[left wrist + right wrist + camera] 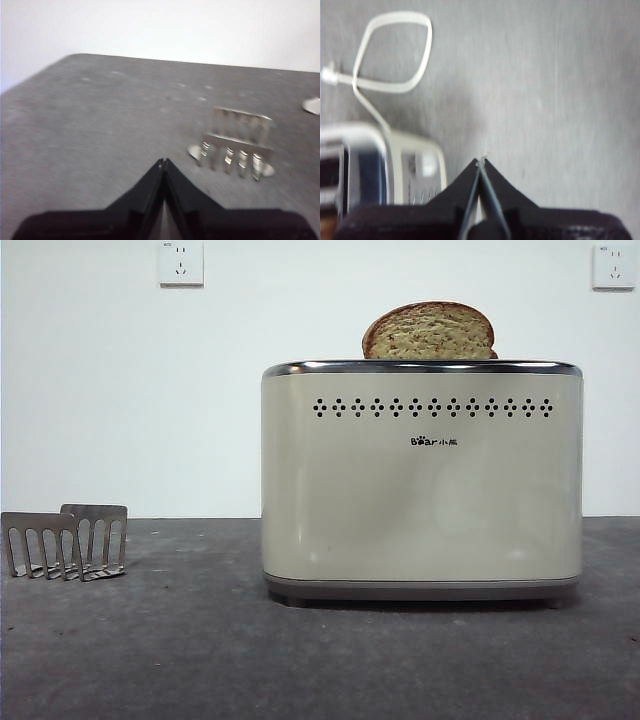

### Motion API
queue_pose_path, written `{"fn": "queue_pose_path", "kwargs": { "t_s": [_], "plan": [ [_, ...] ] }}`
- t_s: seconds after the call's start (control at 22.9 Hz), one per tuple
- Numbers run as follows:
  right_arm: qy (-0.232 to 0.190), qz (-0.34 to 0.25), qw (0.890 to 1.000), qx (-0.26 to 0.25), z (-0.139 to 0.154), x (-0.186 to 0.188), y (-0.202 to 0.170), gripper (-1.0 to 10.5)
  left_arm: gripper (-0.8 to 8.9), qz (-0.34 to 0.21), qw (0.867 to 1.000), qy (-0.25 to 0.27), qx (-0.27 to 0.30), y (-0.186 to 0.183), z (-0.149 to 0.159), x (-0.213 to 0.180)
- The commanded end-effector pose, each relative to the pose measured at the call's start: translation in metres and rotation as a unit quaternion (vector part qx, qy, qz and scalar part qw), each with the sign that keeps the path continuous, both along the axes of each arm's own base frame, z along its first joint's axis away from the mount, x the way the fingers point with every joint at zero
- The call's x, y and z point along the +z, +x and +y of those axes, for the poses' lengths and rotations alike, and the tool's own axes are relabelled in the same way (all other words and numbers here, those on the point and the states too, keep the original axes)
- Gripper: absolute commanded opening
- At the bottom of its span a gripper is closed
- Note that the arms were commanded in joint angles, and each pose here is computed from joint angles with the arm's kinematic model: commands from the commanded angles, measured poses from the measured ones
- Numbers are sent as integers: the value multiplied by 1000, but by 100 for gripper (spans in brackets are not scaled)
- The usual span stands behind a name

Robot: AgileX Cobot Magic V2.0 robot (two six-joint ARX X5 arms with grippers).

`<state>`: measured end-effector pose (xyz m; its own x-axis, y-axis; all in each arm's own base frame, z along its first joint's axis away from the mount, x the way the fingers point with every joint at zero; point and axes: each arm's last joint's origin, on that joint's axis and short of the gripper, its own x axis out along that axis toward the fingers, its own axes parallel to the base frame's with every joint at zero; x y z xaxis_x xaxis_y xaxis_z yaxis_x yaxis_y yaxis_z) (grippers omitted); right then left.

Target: Pick up a slice of bread from the rack,put the bread on the toaster,press the button

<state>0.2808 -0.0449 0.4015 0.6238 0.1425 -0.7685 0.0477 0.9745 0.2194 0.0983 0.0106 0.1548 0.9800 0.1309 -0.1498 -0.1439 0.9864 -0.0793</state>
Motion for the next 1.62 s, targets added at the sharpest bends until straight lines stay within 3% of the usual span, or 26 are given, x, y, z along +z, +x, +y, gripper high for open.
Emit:
{"fn": "queue_pose_path", "kwargs": {
  "t_s": [0.04,0.31,0.96,1.05,1.18,1.27,1.35,1.62],
  "plan": [
    [-10,-29,1000,2,-1,2,8,0,-2,21,999,9,-30,-2,-2,-7],
    [-22,-97,995,2,-3,11,17,0,-2,9,999,27,-45,-2,-3,-5],
    [-35,-110,993,-8,-4,8,19,0,-2,38,998,24,-46,0,-3,-10],
    [-76,-159,984,-35,2,6,-3,0,-2,41,998,23,-46,0,-3,-10],
    [-93,-283,954,-27,24,-16,-54,0,-2,46,998,23,-46,1,-3,-11],
    [-97,-324,941,-24,30,-42,-87,0,-2,49,997,22,-46,1,-3,-11],
    [-130,-362,922,-42,31,-71,-113,0,-2,52,997,22,-46,1,-3,-12],
    [-154,-396,901,-91,32,-156,-160,1,-2,54,997,21,-46,2,-3,-12]
  ]
}}
